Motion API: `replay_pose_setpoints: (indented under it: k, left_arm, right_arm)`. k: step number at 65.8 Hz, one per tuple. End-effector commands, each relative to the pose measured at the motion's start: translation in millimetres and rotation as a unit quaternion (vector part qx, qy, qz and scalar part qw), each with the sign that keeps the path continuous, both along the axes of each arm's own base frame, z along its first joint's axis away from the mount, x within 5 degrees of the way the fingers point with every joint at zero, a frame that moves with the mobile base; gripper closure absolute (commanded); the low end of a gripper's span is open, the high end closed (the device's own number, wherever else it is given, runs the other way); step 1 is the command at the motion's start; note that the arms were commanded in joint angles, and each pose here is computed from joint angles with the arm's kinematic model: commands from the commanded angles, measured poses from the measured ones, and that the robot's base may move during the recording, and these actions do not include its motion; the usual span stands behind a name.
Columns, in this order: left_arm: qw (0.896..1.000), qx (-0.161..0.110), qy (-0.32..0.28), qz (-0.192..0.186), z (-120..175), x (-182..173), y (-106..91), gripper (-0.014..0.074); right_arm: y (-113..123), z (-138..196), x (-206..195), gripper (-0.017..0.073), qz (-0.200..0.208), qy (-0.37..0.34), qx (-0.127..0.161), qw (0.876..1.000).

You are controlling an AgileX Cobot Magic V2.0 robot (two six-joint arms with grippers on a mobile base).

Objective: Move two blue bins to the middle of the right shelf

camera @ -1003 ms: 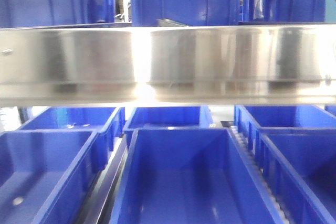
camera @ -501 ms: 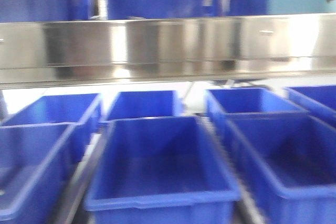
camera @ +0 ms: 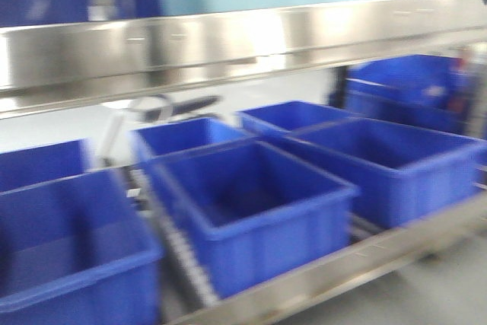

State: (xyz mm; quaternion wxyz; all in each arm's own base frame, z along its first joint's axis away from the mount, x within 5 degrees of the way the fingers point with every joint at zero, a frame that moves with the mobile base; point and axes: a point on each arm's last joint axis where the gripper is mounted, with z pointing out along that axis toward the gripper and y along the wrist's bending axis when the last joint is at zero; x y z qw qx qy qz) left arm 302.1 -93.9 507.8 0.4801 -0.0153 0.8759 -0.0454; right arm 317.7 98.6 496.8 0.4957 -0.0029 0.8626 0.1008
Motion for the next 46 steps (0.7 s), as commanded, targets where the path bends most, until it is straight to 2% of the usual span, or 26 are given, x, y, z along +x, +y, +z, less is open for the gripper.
replay_pose_setpoints:
  k: [1,46]
  left_arm:
    - [0.999,-0.018,-0.028,-0.015,8.6,-3.4,-4.1,0.0704]
    - [0.999,-0.018,-0.028,-0.016,8.7,-3.4,-4.1,0.0704]
  right_arm:
    - [0.0,12.5,-4.1,0.0727,0.007,-0.038,0.011,0.999]
    - [0.0,12.5,-4.1,0.0727,0.007,-0.038,0.011,0.999]
